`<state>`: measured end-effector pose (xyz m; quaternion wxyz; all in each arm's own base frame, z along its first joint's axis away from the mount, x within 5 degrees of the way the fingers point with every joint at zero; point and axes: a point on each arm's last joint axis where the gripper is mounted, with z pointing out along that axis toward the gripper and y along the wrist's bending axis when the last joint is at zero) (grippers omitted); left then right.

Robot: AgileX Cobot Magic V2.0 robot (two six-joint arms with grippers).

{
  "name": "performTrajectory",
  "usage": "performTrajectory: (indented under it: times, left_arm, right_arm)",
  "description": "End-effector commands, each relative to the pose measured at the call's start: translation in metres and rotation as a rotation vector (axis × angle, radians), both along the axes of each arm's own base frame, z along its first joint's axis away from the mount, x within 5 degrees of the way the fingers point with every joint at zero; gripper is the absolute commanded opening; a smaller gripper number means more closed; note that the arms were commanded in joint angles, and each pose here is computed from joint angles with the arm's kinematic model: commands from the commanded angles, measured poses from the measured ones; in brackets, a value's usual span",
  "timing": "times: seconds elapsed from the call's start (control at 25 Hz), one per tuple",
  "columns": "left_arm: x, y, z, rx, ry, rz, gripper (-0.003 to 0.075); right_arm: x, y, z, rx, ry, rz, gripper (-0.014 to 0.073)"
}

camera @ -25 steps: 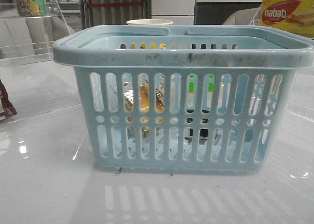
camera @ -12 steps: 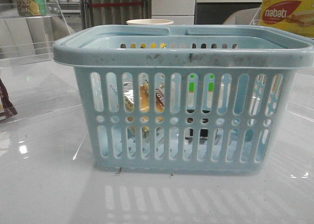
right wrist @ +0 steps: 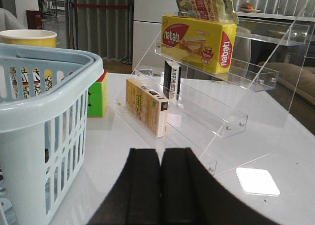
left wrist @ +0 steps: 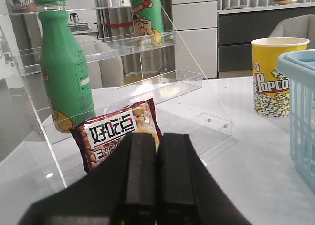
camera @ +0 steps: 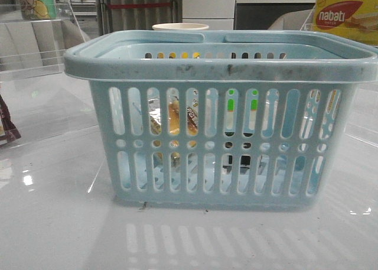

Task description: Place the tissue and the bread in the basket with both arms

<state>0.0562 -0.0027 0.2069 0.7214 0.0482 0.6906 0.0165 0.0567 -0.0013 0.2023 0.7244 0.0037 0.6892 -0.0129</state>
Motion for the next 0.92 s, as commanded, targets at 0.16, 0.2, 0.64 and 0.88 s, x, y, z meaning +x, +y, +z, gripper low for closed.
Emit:
performTrajectory:
  times: [0.16,0.2,0.64,0.88]
  left_arm:
    - [-0.0023,0.0003,0.0091,-0.023,-0.104,0.001,0.009]
    - [-0.0023,0.0003,0.0091,-0.023,-0.104,0.001,0.009]
    - [-0.0023,0.0003,0.0091,-0.023,-0.104,0.001,0.009]
    - [-0.0023,0.0003,0.0091,-0.023,-0.104,0.001,0.009]
  right_arm:
    - [-0.0025,-0.0006,0.0096,-0.005,-0.116,-0.01,0.0058]
    - [-0.0025,-0.0006,0.0096,0.0,-0.116,-0.009,0.0058]
    - [-0.0024,-0.0006,0.0093,0.007,-0.113,-0.008,0.0058]
    - [-0.0024,-0.0006,0.0093,0.007,-0.113,-0.008,0.0058]
